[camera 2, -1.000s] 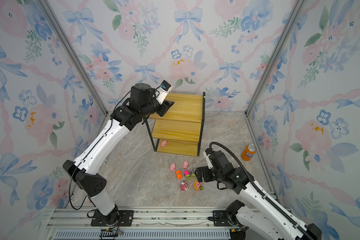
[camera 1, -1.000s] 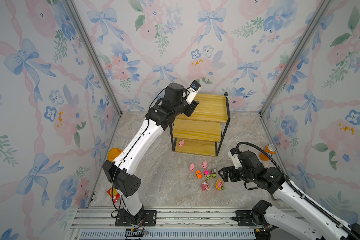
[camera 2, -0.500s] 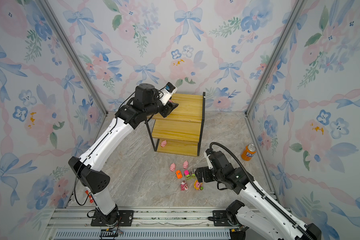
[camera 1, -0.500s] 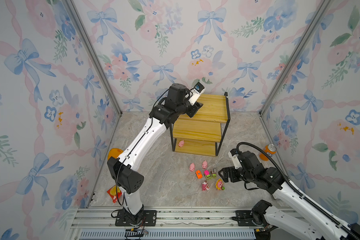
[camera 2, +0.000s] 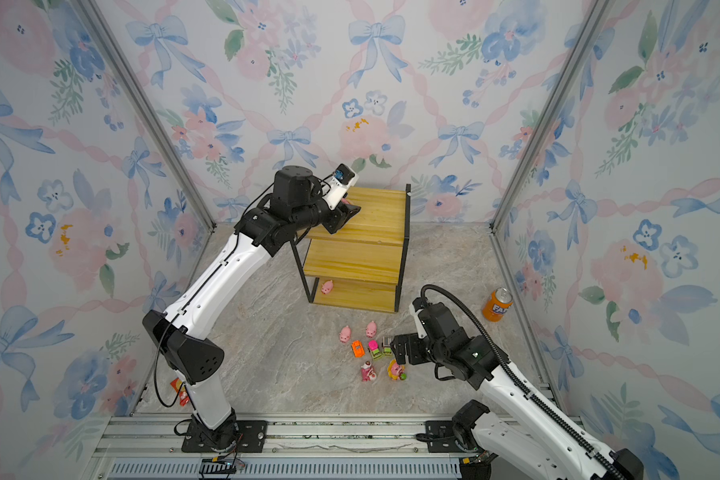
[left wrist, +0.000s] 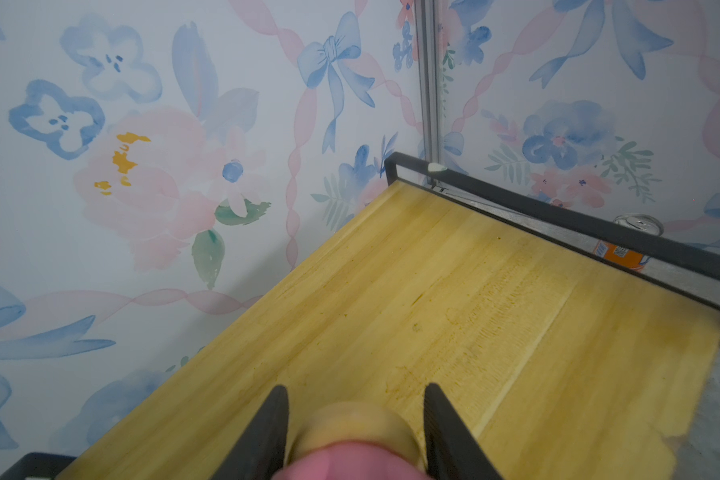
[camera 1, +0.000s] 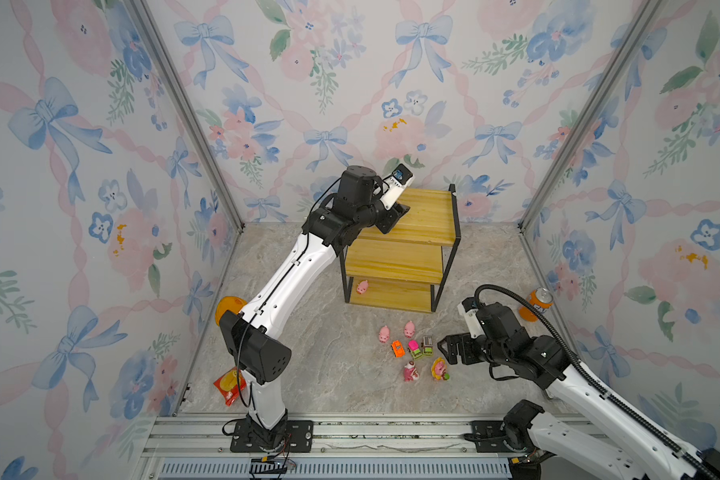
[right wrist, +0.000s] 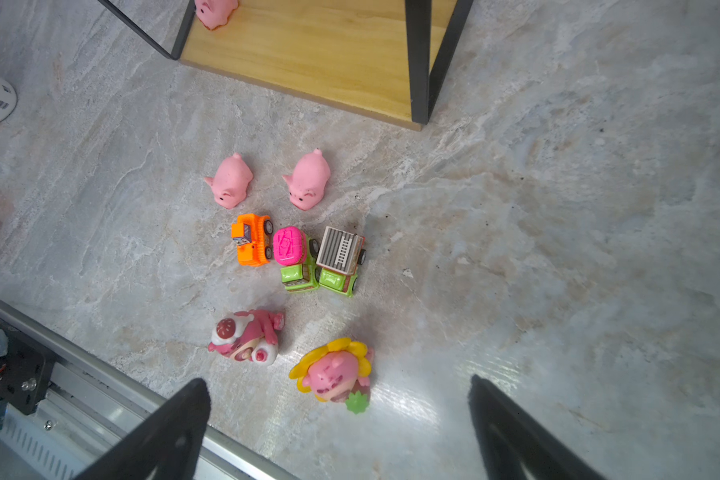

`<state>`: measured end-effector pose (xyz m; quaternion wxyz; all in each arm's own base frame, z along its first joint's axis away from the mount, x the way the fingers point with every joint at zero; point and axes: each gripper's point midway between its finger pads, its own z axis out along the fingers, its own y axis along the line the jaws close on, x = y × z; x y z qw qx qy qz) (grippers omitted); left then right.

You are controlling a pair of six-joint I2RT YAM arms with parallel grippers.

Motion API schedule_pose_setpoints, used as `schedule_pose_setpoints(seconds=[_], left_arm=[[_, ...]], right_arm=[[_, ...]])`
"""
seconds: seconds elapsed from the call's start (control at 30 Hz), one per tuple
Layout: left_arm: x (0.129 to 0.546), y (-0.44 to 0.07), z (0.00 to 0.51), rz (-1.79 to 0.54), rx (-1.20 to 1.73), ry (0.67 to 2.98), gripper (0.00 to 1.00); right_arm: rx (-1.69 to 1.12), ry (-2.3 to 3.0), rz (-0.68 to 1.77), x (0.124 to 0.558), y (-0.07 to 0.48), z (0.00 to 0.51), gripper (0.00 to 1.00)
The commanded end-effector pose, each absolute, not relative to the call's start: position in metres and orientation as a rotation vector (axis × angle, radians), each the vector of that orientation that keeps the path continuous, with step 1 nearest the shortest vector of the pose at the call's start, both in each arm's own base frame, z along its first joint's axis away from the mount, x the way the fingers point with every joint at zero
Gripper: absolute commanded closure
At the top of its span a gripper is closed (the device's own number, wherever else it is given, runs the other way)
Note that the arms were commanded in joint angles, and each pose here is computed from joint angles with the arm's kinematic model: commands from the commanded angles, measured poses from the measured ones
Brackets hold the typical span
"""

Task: Place and organize the plastic toys onto the shelf
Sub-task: 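Lower the pink donut figurine onto the top shelf board and open the left gripper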

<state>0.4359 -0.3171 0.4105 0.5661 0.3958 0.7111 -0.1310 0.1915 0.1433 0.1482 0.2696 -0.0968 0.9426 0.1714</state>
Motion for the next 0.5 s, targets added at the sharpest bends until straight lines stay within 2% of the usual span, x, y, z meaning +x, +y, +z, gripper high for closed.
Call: schedule_pose_setpoints(seconds=[0.0,0.47], left_arm=[[0.4368,-0.326,0.412,-0.311,0.96,1.643,0.95],[0.4354,-0.3258,0.405,-0.294,0.975,1.652,0.89]], right_arm=[[-0.23,2.55,0.438,0.1912,0.1368,0.1438,0.01],[-0.228,2.551,0.439,0.191,0.1367,0.1434,0.01]])
